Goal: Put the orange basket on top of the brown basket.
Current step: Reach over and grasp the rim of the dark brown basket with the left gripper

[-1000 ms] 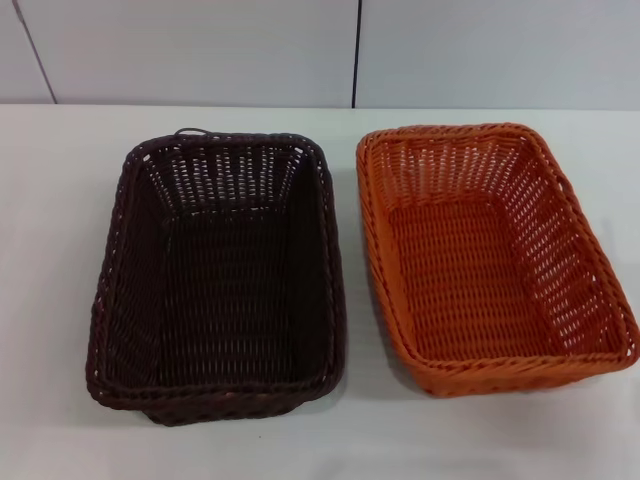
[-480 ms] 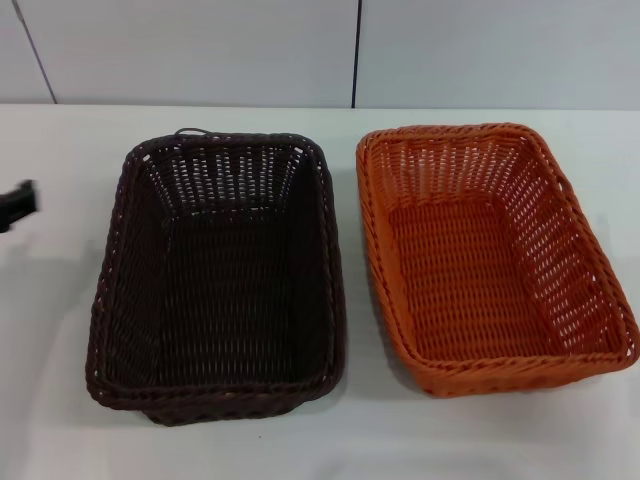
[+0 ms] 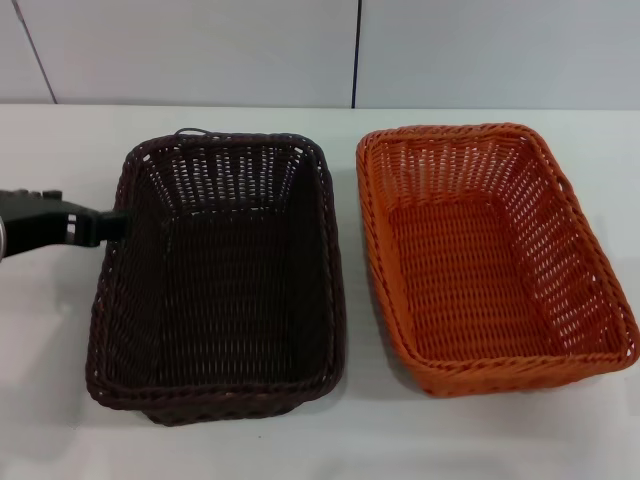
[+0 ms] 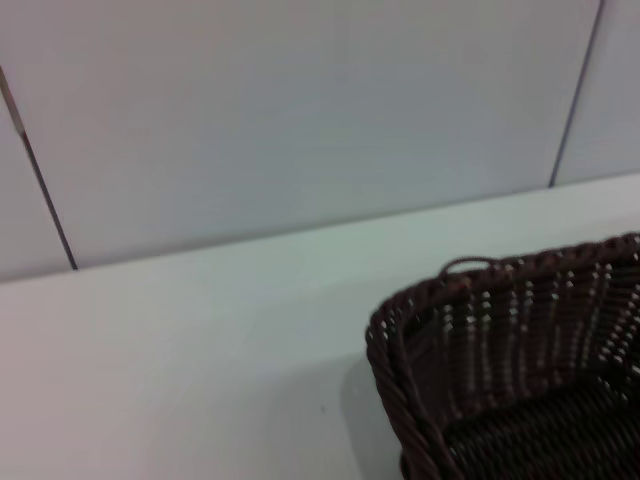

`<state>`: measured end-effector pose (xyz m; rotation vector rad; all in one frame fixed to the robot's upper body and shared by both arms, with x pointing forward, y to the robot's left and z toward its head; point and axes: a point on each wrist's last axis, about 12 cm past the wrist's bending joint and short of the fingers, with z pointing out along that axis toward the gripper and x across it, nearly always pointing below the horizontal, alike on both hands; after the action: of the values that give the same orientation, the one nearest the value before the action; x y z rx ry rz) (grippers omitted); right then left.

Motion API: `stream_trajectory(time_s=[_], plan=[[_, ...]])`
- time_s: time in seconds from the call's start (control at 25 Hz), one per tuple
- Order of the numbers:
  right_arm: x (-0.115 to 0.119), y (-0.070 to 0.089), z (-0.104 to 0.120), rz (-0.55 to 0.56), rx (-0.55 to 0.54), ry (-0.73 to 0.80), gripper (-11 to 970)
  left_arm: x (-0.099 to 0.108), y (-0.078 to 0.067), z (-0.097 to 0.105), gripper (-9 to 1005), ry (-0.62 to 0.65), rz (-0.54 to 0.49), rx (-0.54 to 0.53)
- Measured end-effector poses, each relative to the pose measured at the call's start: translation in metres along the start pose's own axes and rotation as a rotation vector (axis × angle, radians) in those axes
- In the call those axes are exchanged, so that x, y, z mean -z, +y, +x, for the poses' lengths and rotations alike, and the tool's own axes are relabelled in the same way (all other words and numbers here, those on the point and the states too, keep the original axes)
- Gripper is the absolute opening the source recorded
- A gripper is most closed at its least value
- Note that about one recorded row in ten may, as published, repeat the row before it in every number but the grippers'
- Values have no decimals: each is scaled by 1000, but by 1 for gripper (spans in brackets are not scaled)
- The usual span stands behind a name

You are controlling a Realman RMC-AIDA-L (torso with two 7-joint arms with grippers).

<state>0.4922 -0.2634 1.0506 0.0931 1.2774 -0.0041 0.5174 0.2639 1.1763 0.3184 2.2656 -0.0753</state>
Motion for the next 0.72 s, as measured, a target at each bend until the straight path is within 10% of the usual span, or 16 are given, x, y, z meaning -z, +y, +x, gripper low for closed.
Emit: stream_trajectory(time_s=[0.72], plan=[[1,0,2,-5,3,12,806,-25,-5,21,787,127,32,27]])
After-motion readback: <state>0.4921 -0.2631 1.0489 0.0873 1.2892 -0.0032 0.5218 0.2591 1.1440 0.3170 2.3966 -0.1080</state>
